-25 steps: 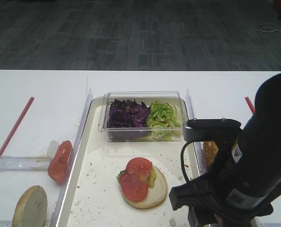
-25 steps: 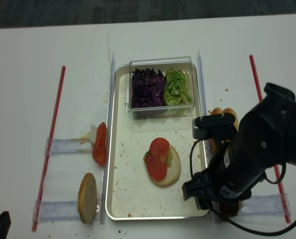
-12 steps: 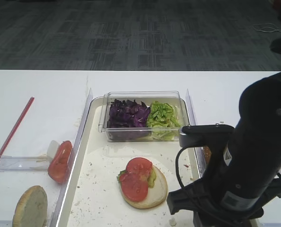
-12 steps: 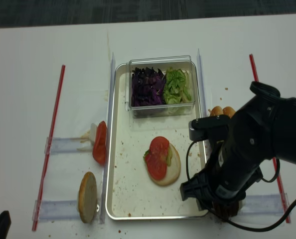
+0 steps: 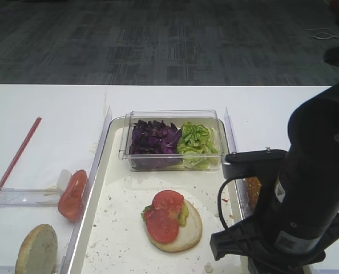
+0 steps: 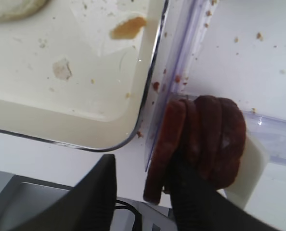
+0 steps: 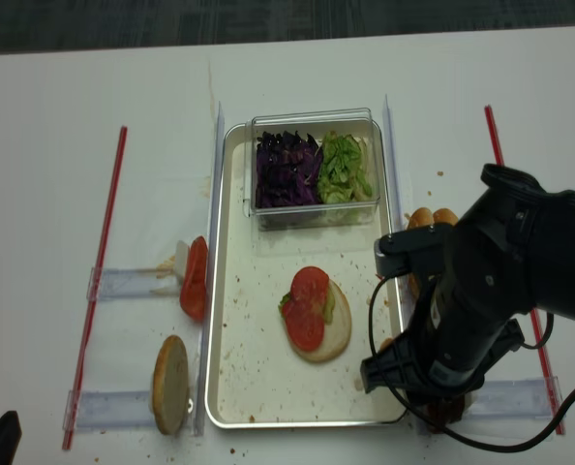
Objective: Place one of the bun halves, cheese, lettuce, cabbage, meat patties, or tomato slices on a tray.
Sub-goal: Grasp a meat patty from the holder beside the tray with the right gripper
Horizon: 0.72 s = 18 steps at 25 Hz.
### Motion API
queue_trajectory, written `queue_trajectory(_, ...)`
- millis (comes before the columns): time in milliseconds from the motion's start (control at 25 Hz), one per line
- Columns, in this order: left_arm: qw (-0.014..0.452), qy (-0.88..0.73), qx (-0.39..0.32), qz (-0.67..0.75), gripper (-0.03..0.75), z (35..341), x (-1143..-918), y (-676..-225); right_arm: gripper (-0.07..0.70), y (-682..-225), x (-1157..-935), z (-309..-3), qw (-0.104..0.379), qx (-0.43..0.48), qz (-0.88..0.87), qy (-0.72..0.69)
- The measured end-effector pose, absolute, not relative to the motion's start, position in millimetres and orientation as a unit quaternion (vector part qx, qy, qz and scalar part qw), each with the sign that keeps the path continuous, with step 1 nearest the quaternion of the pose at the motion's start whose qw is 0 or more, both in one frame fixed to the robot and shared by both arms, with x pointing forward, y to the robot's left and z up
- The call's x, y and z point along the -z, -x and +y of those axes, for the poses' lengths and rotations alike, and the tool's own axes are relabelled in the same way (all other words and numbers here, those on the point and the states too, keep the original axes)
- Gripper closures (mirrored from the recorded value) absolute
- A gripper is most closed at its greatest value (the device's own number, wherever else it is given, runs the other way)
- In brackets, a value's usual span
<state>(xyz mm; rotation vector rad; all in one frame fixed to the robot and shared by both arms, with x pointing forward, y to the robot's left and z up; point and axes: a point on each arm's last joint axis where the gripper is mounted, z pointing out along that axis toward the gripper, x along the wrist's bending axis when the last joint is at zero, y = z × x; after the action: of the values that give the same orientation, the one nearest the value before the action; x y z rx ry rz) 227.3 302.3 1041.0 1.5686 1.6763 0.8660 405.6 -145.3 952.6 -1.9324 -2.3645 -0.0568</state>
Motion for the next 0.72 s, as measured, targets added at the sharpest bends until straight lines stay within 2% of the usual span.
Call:
queue_trajectory(160,0.337,-0.602,-0.332,0.643,0.242,302.3,-1041.0,-227.3,0.335,-405.5,-952.5,-145.9,0.04,0.015,-0.776,0.63)
queue_trajectory(400,0.337,-0.602,-0.332,0.643,0.242,302.3,-1041.0,-227.3,0.507,-405.4,-952.3,-148.5,0.031,0.005,-0.782,0.623)
queue_trajectory(720,0.337,-0.602,-0.332,0.643,0.242,302.3,-1041.0,-227.3,0.513,-405.6,-952.3,-148.9,0.029,0.004,-0.783,0.621)
